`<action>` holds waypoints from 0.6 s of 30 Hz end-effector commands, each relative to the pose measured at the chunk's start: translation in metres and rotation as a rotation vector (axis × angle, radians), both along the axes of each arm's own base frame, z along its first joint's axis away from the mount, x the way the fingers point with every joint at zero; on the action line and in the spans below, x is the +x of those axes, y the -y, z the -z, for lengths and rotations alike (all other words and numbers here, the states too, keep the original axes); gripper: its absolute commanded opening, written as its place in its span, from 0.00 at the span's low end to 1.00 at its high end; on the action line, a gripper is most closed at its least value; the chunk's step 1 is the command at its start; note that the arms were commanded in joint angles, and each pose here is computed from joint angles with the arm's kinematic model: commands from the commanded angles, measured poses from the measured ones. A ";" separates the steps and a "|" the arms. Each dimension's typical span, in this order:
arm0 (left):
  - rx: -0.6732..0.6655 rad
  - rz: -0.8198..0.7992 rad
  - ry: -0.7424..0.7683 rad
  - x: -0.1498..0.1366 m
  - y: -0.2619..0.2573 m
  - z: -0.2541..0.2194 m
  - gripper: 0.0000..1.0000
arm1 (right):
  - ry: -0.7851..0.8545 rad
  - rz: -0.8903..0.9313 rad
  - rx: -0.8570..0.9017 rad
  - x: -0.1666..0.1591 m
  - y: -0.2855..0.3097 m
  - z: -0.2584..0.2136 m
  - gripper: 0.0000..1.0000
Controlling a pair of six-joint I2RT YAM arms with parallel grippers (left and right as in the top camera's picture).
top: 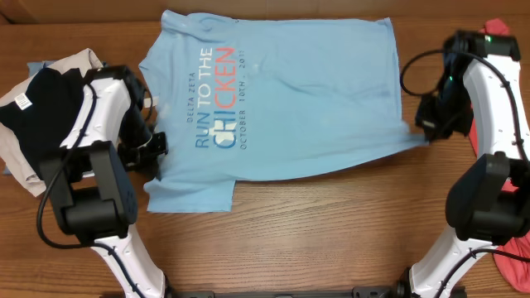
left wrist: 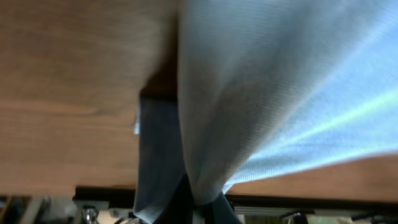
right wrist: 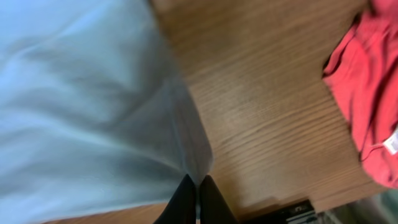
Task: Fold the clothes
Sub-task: 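Lay the shirt flat and grasp its bottom corners with both grippers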
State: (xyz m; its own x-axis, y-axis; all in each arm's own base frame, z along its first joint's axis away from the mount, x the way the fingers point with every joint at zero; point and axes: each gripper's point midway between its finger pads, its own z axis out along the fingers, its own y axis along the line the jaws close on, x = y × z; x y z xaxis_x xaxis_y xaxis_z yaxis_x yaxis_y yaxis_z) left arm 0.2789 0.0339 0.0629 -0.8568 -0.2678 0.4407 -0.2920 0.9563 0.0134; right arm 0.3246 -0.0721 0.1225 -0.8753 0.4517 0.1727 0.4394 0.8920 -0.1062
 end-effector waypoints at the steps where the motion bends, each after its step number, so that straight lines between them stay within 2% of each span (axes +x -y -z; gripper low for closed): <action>1: 0.127 -0.103 0.040 -0.012 -0.028 -0.017 0.04 | 0.013 0.050 0.019 -0.021 0.007 -0.002 0.04; 6: 0.120 -0.198 0.115 -0.021 -0.039 -0.031 0.04 | -0.001 0.074 0.041 -0.049 0.004 0.010 0.04; 12: 0.130 -0.219 0.192 -0.034 -0.036 -0.050 0.04 | 0.013 0.081 0.069 -0.078 -0.009 0.025 0.04; 18: 0.115 -0.228 0.212 -0.046 -0.030 -0.052 0.04 | 0.100 0.082 0.056 -0.078 -0.011 0.011 0.04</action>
State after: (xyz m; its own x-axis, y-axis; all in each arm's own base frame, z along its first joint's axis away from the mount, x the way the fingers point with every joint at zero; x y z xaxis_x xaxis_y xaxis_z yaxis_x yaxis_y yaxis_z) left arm 0.2383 0.0641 0.1111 -0.8435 -0.4814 0.2384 -0.4877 0.8723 0.0357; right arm 0.2421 -0.0596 0.0965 -0.8408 0.5047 0.1959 0.5083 0.8605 -0.0353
